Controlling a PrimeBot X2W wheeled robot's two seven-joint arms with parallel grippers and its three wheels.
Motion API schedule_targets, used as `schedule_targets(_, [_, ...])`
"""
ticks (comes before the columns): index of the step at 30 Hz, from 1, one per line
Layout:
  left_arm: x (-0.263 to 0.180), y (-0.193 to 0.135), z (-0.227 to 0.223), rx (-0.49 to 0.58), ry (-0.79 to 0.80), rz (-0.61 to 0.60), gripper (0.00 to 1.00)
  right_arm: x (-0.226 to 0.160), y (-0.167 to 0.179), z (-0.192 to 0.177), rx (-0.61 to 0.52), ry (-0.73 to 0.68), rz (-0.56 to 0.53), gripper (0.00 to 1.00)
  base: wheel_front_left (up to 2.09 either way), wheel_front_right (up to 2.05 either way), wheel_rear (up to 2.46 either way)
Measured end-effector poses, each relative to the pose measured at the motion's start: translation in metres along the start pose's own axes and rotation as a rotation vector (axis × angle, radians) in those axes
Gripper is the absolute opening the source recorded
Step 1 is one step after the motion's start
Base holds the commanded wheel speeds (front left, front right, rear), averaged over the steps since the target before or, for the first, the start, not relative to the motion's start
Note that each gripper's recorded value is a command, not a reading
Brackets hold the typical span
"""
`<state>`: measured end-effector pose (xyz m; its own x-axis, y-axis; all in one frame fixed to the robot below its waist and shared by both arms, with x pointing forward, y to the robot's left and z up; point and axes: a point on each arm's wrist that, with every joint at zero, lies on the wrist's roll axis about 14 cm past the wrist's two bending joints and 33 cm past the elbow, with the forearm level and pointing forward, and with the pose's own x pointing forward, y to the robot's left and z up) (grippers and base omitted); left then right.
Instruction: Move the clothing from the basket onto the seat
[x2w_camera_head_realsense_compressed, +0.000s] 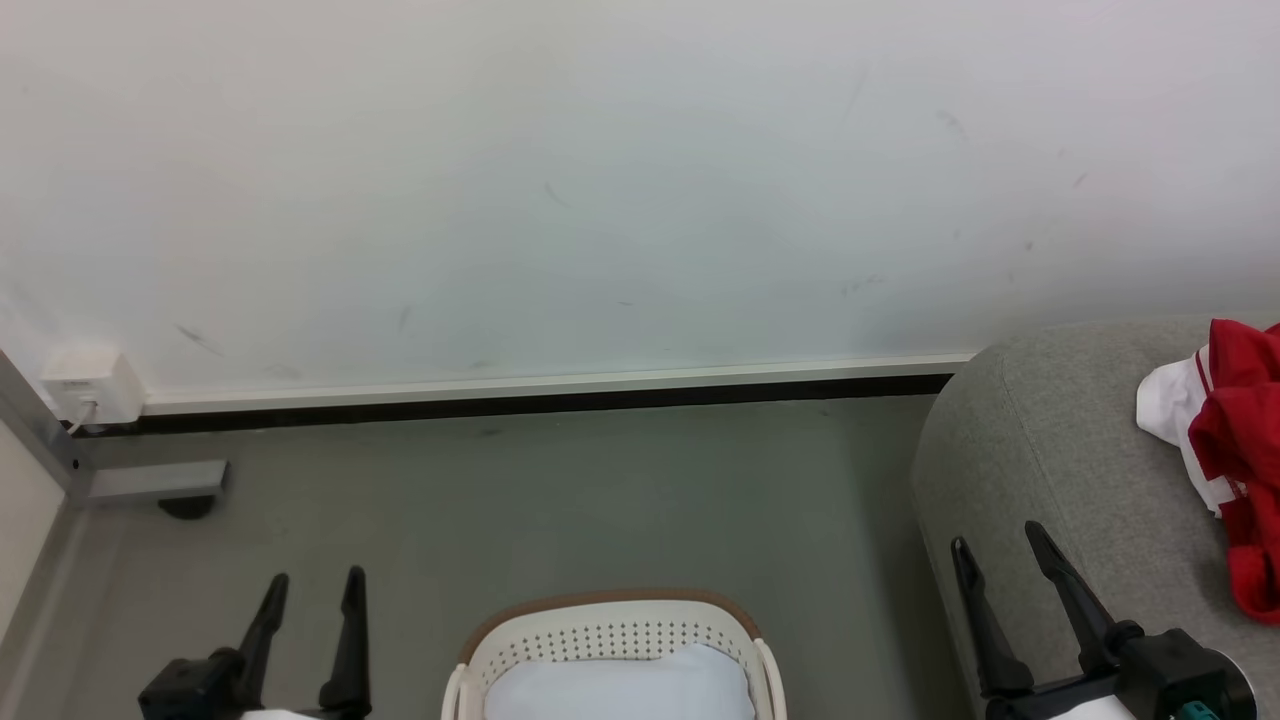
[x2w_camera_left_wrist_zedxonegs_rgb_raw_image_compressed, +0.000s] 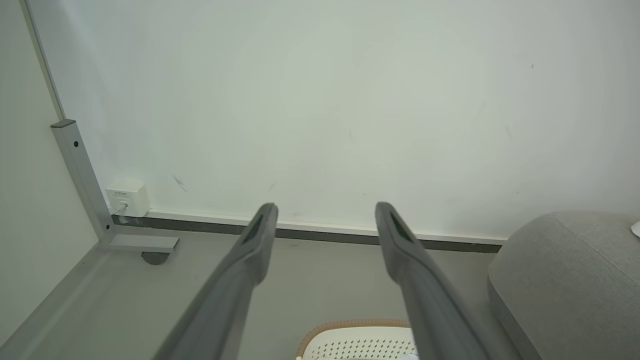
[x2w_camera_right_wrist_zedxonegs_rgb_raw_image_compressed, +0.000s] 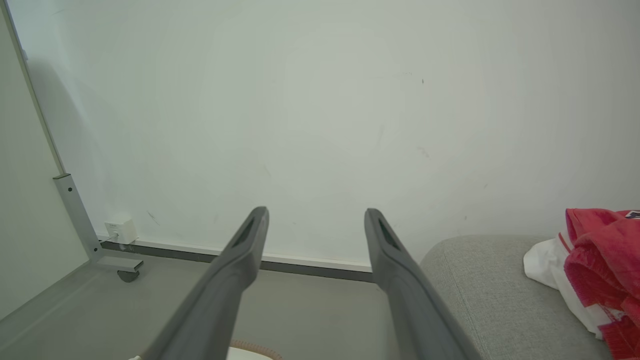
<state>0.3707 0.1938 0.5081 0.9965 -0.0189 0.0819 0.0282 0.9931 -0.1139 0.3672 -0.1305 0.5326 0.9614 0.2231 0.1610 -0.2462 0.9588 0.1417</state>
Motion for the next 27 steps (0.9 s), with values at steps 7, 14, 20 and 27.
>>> schedule_targets(7, [0.000,0.001,-0.003,-0.004,0.008,0.001,1.00,0.001,0.002,-0.001,0.007,0.002,-0.001,1.00,0.00,0.00,0.00])
schedule_targets(14, [0.000,0.001,-0.004,-0.011,0.009,0.003,1.00,0.002,0.000,-0.001,0.010,0.000,-0.006,1.00,0.00,0.00,0.00])
schedule_targets(20, [0.000,0.000,-0.003,-0.014,0.005,0.001,1.00,0.002,0.001,-0.001,0.010,0.001,-0.004,1.00,0.00,0.00,0.00])
schedule_targets(27, [-0.010,0.002,-0.028,-0.066,0.090,0.023,0.00,-0.009,-0.002,-0.023,0.056,0.072,-0.029,0.00,0.00,0.00,0.00])
